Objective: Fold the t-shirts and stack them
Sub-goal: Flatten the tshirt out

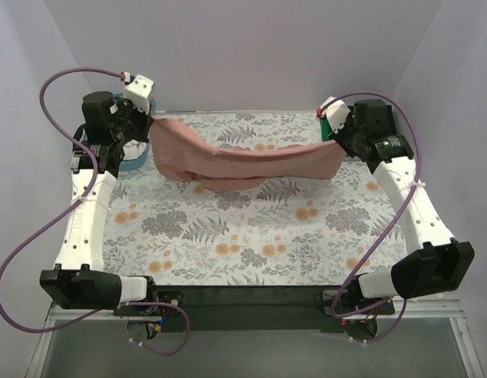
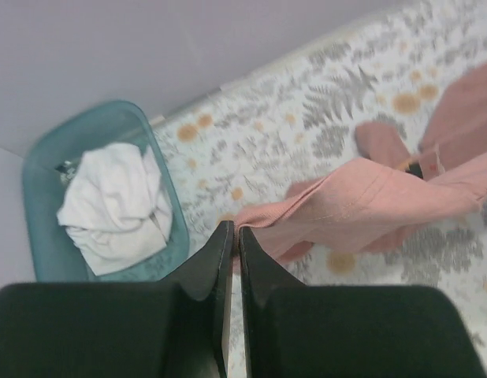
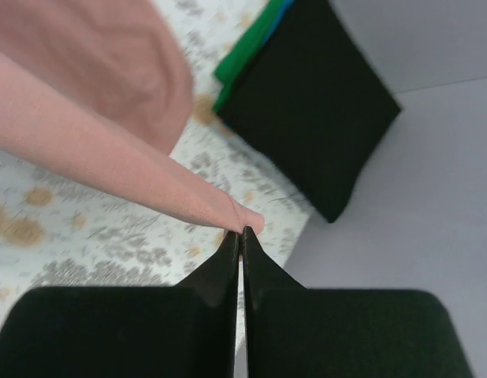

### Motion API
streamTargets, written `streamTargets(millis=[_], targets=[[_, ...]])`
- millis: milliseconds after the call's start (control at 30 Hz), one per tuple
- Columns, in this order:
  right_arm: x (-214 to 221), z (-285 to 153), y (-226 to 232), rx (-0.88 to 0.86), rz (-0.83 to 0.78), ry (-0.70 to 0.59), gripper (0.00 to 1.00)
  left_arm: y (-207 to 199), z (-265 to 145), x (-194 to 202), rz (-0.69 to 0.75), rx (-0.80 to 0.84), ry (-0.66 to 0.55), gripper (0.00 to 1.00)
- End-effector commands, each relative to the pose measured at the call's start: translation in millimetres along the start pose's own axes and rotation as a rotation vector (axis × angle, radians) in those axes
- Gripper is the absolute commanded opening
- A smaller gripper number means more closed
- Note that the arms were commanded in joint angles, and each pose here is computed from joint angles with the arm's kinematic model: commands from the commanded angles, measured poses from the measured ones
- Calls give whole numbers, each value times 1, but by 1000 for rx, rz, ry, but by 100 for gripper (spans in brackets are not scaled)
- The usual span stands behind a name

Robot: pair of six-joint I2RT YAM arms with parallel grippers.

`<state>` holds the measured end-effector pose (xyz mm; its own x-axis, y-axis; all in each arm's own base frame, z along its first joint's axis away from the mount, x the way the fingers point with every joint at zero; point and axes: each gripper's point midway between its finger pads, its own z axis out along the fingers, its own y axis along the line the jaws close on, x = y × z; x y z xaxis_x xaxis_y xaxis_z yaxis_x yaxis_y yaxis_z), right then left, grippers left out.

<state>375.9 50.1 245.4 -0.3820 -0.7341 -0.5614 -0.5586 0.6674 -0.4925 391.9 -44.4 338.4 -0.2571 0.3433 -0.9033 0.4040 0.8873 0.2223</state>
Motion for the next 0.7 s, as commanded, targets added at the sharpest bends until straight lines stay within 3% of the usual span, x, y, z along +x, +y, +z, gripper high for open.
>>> streamTargets(millis=[0, 200, 400, 500, 667], targets=[[-44, -53, -71, 248, 24, -157, 1, 35, -28, -74, -75, -162, -199, 0], [-93, -154, -130, 511, 54, -382, 1, 47, -106, -166, -67, -263, -493, 0], [-114, -284, -163, 775, 89, -608, 1, 36, -238, -250, 2, -357, -866, 0], [-117, -358, -168, 904, 101, -739, 1, 29, -304, -271, 25, -424, -1033, 0], [-112, -460, -167, 1074, 114, -906, 1, 24, -377, -287, 52, -530, -1176, 0]])
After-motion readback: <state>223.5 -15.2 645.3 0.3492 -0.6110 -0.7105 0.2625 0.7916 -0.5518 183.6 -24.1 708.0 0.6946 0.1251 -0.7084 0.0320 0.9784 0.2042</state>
